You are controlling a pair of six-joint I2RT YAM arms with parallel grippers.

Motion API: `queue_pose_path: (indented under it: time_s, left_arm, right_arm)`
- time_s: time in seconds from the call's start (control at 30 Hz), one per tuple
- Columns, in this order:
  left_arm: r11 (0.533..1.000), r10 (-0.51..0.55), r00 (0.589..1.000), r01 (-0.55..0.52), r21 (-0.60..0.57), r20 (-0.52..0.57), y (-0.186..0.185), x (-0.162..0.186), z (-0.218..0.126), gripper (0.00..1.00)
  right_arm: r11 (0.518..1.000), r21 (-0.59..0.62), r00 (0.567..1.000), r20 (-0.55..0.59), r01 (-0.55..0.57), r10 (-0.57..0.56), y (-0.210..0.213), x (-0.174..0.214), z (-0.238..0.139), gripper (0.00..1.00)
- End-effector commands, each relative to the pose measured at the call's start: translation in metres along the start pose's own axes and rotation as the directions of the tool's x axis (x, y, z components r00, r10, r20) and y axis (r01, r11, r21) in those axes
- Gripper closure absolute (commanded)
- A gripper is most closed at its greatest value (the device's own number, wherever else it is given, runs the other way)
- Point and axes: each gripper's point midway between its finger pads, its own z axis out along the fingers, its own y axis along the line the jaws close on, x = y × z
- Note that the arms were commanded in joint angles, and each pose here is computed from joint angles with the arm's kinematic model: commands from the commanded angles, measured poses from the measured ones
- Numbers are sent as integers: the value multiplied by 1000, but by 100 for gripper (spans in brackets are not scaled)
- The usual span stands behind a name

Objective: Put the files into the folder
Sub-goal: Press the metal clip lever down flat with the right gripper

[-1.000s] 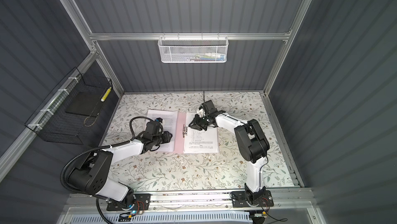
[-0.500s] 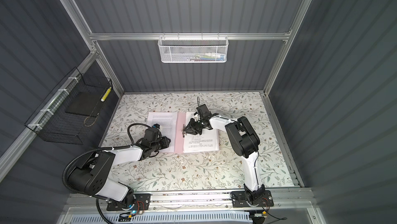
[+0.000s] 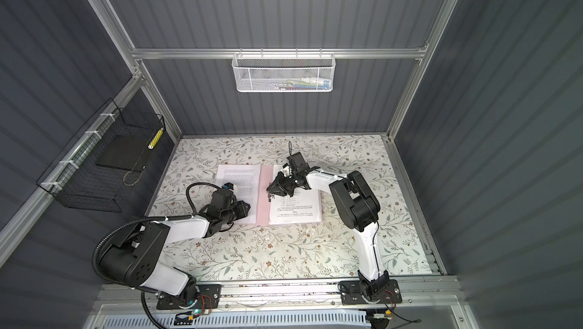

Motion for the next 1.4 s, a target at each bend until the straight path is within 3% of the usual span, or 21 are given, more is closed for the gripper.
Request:
queue_pose_path:
  time_s: [0.0,1.0,1.37]
  left_arm:
    - [999,-10,999,8,-48,-44,13,16,1,77]
    - [999,14,999,-15,-48,-33,11,12,-1,78]
    - [999,12,999,-14,-48,-40,13,15,1,78]
  right_arm:
    - [1000,-12,1000,-17,4,-4,1,1,6,81]
    - [1000,23,1000,-28,-6,6,-8,12,8,80]
    - [1000,28,999,-36,-15,16,-12,13,12,88]
